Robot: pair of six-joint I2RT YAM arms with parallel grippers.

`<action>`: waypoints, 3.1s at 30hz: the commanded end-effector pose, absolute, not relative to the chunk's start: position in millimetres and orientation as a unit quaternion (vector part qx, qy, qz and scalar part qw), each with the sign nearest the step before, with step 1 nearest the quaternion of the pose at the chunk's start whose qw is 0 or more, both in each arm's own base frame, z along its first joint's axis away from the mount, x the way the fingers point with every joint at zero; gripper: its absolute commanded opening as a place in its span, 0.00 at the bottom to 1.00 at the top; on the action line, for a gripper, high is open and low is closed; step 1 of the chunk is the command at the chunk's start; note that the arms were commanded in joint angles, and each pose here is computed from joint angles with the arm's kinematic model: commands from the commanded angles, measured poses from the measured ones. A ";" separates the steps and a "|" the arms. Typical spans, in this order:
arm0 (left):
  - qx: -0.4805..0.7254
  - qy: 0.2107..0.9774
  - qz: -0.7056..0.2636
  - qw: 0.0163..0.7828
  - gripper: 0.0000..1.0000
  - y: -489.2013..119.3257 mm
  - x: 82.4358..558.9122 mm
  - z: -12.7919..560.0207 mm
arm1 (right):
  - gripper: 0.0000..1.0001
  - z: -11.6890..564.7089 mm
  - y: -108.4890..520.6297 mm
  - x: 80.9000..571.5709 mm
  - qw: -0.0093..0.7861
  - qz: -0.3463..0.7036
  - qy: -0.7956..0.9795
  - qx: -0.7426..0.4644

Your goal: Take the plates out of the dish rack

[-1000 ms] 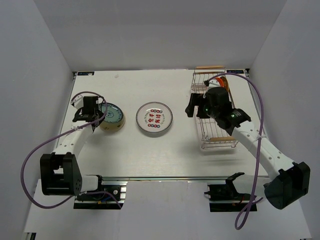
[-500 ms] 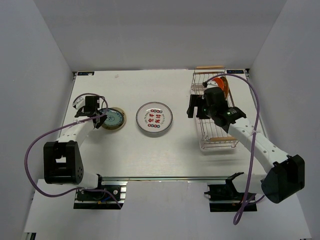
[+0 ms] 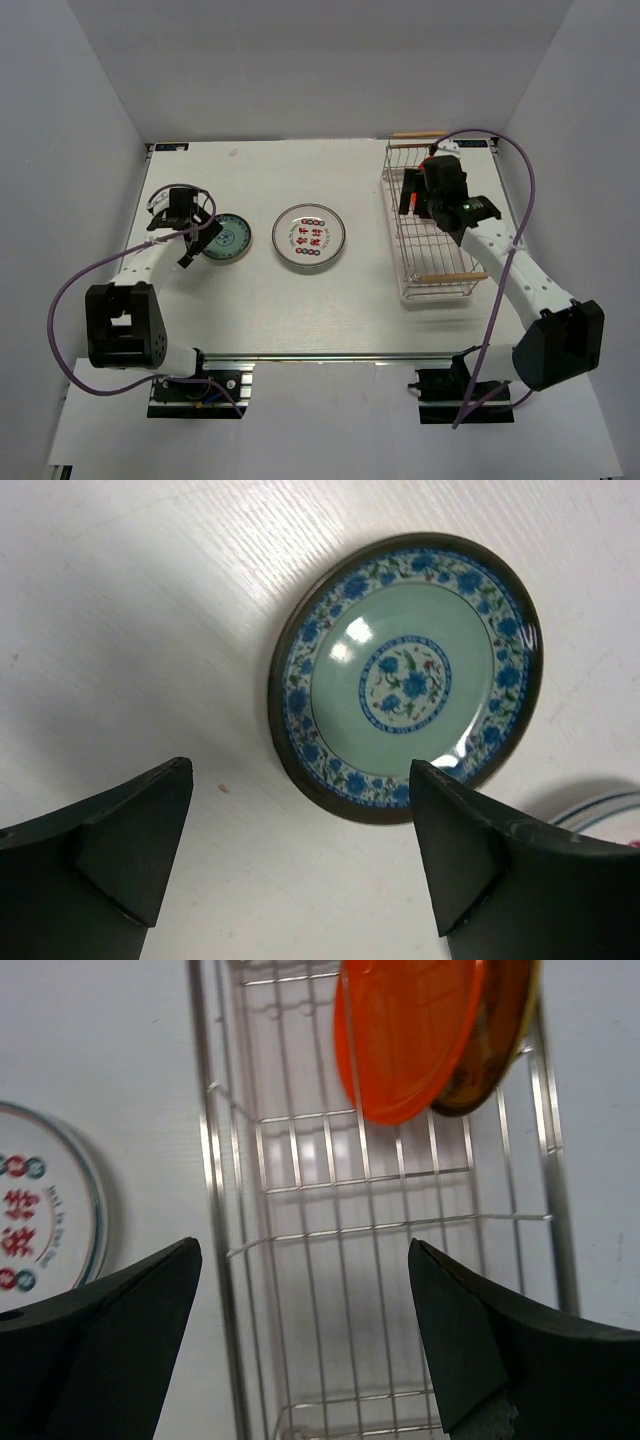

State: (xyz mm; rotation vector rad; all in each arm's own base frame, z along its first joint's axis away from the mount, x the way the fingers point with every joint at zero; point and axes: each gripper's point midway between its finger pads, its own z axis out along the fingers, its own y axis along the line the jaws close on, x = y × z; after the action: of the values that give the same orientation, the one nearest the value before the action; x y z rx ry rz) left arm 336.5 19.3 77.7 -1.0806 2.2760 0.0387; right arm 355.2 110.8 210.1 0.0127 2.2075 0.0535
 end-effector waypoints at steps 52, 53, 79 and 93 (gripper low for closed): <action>-0.244 0.865 -0.159 0.408 0.98 -39.6 340.2 188.0 | 0.05 206.8 28.5 486.7 0.480 -0.018 0.871 0.099; -0.244 0.864 -0.160 0.410 0.98 -39.9 338.7 189.8 | 0.04 213.1 28.8 484.8 0.485 -0.017 0.869 0.097; 0.022 0.775 -0.457 0.437 0.98 -149.7 293.4 269.7 | 0.00 289.1 219.9 332.1 0.418 0.440 0.786 -0.119; 0.036 0.794 -0.494 0.353 0.88 -180.8 298.5 217.8 | 0.00 257.3 337.5 292.1 0.271 0.554 0.763 -0.192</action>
State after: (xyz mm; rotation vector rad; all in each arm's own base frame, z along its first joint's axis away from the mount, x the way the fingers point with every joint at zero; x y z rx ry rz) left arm 299.8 -172.9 211.2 0.0300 2.0843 -1.2592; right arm 293.7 318.5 219.9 -0.4466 2.1835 1.4015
